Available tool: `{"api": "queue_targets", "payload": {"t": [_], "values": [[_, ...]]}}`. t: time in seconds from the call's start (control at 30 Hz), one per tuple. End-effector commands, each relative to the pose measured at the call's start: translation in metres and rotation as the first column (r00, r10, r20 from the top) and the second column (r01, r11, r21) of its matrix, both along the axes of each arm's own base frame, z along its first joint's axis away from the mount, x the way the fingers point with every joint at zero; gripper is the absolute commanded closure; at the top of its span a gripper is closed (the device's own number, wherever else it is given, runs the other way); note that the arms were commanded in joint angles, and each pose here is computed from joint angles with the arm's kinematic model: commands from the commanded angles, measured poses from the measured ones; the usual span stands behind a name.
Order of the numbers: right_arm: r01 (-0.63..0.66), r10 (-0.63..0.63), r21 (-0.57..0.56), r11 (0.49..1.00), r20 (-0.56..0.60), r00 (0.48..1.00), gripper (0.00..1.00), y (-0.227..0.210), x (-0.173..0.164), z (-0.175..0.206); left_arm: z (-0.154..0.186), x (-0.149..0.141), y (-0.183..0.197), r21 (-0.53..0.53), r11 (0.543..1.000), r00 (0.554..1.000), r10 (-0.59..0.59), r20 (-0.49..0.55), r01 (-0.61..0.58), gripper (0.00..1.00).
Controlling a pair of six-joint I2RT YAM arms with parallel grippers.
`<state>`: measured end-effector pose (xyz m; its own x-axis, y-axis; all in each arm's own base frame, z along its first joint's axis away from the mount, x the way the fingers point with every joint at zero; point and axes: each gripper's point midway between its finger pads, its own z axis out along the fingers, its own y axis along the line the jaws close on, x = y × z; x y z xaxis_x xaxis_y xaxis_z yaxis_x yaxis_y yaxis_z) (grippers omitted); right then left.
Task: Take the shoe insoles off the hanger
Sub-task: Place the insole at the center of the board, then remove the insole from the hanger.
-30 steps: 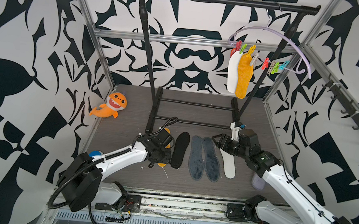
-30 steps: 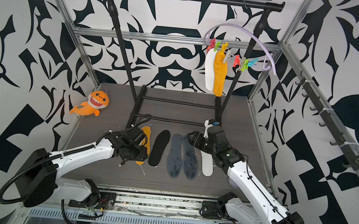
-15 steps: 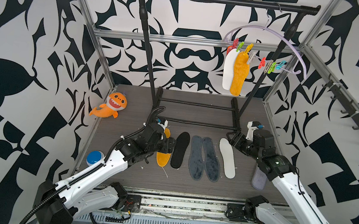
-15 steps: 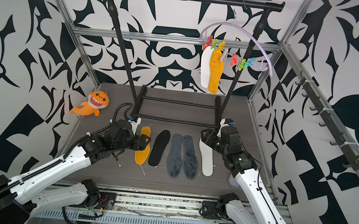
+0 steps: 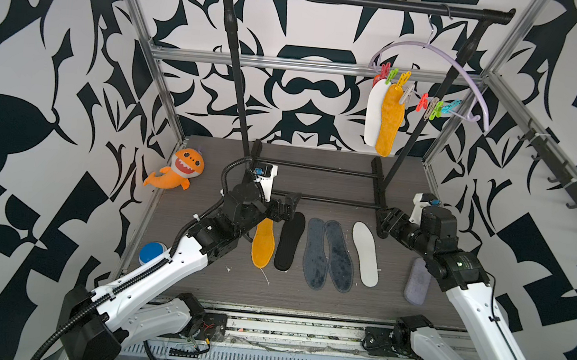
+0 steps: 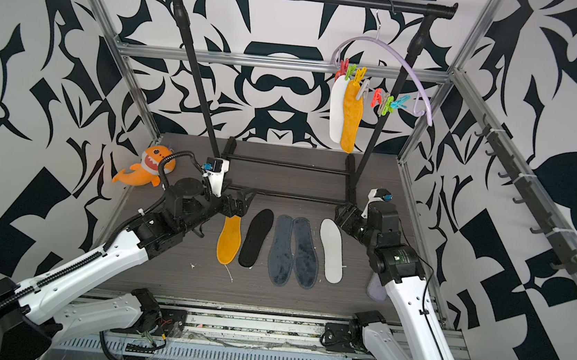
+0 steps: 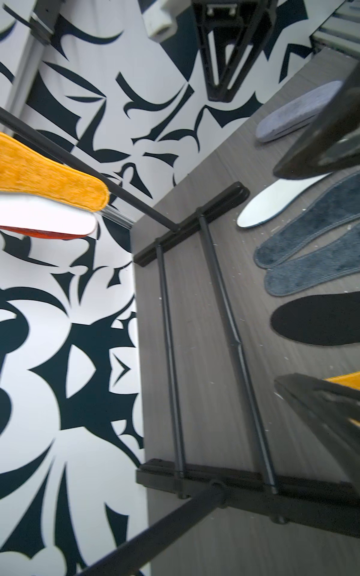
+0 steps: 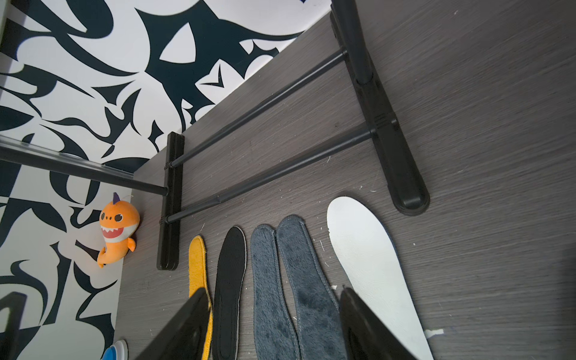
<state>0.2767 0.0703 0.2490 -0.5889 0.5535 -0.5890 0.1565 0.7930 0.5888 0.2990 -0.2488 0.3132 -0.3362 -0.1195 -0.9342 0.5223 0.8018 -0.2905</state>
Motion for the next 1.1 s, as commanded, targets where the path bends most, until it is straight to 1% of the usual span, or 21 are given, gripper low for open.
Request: {"api": "queue_targets", "payload": {"t": [0.0,0.23,0.33,0.47,0.6,0.7,0.83,0.9,1.03,1.07], "values": [[0.025,-0.023,-0.038,0.999,0.061,0.998,0.3,-0.01,0.0,0.024,0.041,0.01,-0.013,-0.052,0.998,0.991,-0.031,0.132,0.038,0.0],[0.076,-0.07,-0.059,0.995,0.094,0.993,0.25,-0.02,0.001,0.04,0.06,0.028,-0.04,-0.088,0.991,0.978,-0.082,0.189,0.1,0.0],[0.104,-0.094,-0.091,0.99,0.107,0.99,0.24,-0.028,0.0,0.048,0.056,0.04,-0.059,-0.086,0.987,0.974,-0.115,0.194,0.134,0.01],[0.12,-0.099,-0.153,0.981,0.134,0.986,0.24,-0.036,-0.008,0.063,0.061,0.048,-0.081,-0.111,0.973,0.951,-0.167,0.261,0.201,0.01],[0.077,-0.043,-0.178,0.981,0.188,0.981,0.24,-0.032,-0.013,0.079,0.058,0.063,-0.103,-0.116,0.966,0.945,-0.195,0.264,0.232,0.01],[0.024,0.013,-0.174,0.984,0.21,0.978,0.25,-0.024,-0.015,0.085,0.059,0.071,-0.118,-0.12,0.961,0.935,-0.204,0.29,0.247,0.01],[-0.021,0.054,-0.168,0.986,0.197,0.979,0.25,-0.016,-0.016,0.083,0.056,0.079,-0.144,-0.09,0.963,0.922,-0.215,0.323,0.256,0.01],[-0.029,0.06,-0.165,0.986,0.188,0.98,0.26,-0.015,-0.017,0.08,0.054,0.082,-0.158,-0.066,0.965,0.915,-0.219,0.339,0.255,0.01],[-0.035,0.062,-0.154,0.987,0.177,0.982,0.25,-0.014,-0.02,0.073,0.05,0.092,-0.182,-0.051,0.966,0.906,-0.219,0.361,0.254,0.0],[-0.035,0.062,-0.153,0.988,0.175,0.983,0.25,-0.014,-0.021,0.071,0.05,0.094,-0.189,-0.05,0.965,0.903,-0.222,0.368,0.257,0.02]]}}
